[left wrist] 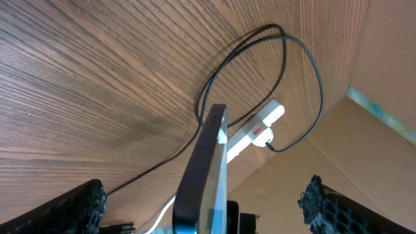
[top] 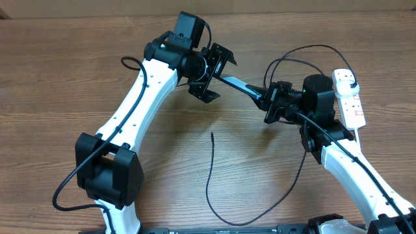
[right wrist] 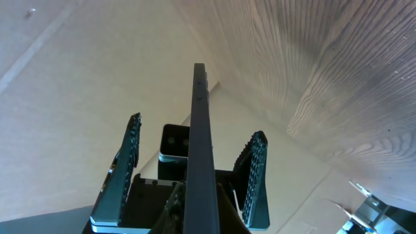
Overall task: Plug charger to phone and switch on socket
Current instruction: 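Move the left gripper to the phone's bottom end near the right gripper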
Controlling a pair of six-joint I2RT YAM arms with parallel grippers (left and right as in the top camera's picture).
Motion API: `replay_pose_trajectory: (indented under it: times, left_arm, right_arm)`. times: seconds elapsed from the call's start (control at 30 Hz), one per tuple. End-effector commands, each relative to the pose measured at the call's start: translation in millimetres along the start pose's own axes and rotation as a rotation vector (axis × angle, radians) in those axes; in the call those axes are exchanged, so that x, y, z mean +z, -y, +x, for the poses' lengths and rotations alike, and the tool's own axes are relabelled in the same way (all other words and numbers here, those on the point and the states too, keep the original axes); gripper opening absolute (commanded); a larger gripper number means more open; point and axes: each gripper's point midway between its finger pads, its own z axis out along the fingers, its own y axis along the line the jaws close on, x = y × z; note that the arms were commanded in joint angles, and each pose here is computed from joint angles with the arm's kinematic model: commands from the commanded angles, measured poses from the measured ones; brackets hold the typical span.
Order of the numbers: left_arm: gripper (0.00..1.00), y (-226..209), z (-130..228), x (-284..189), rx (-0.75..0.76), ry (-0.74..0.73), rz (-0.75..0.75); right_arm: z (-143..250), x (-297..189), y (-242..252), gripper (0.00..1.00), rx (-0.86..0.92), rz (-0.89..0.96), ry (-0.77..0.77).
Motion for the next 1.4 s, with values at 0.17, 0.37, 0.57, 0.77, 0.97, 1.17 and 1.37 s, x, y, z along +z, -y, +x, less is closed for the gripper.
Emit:
replay_pose_trajectory:
  times: [0.17,0.37,0.57,0.77,0.97,1.17,1.37]
  left_arm:
    - [0.99,12.4,11.2,-13.6,0.018,0.022,0.039]
    - [1.00,11.9,9.2,-12.6,0.021,0.041,0.035]
    - [0.99,11.7,11.0,-11.4,0.024,0.040,0.033]
    - [1.00,11.4,13.5,-8.5,0.030,0.050,0.028]
    - [0.99,15.7,16.7,-6.8,0.045,0.046,0.043]
    - [0.87,15.7,16.7,-6.8,0.046,0.046,0.043]
    - [0.68,15.7,16.7,-6.8,0.046,0.047,0.042]
  right_arm:
    - [14.5,-0.4,-11.6,0.04,0.104,-0.016,-0.045]
    - [19.0,-0.8,-17.9,0.04,0.081,-0.039,-0.063]
    - [19.8,-0.9,-18.7,0.04,0.077,-0.042,-0.066]
    - [20.4,-0.9,-18.3,0.04,0.077,-0.039,-0.070]
    - [20.9,-0.9,-17.9,0.04,0.077,-0.037,-0.072]
    - [20.9,-0.9,-18.0,0.04,0.077,-0.037,-0.072]
    - [21.0,-0.9,-17.9,0.04,0.077,-0.037,-0.073]
